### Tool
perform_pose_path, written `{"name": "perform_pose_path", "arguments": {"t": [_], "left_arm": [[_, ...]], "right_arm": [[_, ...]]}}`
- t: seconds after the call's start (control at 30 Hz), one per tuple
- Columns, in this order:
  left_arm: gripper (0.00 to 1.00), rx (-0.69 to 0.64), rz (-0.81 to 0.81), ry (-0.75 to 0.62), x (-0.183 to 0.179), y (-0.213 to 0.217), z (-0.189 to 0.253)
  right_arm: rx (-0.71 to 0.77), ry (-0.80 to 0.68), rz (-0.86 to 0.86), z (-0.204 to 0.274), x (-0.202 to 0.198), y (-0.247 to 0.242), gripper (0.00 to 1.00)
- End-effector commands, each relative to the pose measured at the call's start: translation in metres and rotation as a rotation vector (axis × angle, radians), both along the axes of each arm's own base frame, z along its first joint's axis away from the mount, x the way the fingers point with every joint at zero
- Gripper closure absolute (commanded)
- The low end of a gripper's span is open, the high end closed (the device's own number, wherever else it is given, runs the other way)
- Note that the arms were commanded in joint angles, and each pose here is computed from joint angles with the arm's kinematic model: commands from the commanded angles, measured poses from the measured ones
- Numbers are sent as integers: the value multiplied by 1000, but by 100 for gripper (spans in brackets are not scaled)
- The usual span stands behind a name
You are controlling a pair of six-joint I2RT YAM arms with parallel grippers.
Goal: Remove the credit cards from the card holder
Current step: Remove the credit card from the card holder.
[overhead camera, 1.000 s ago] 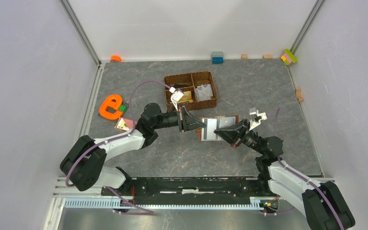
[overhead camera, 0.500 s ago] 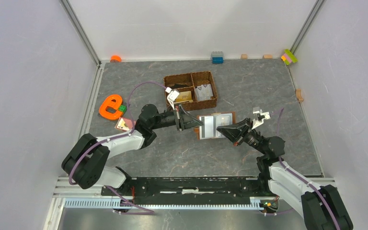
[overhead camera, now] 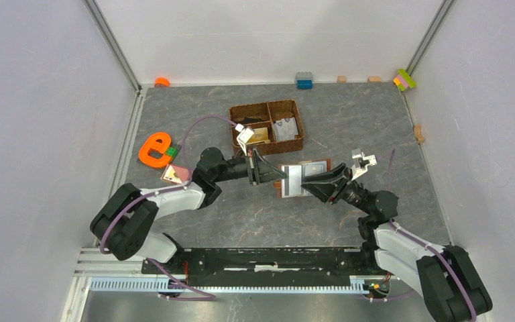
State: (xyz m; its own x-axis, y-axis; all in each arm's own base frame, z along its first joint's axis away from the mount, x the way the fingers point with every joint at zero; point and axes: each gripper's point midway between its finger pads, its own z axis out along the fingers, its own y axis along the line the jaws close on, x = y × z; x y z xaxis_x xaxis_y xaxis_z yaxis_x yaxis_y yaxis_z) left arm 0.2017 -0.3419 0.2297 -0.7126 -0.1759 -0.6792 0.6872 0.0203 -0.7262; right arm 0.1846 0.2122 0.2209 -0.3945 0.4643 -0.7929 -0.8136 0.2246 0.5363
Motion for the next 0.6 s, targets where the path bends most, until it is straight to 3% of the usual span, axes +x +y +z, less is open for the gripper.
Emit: {"name": "perform_pose_path", "arguments": {"t": [0.0, 0.3, 0.57], "left_arm": [[98, -18, -22, -83, -9, -7, 18], [98, -23, -16, -114, -13, -5, 22], [98, -9, 57, -147, -8, 3, 25]], "right_arm": [[37, -70, 41, 15, -12, 0, 59], [5, -51, -5, 6, -3, -1, 51], [-56, -38, -55, -4, 9, -2, 50]]}}
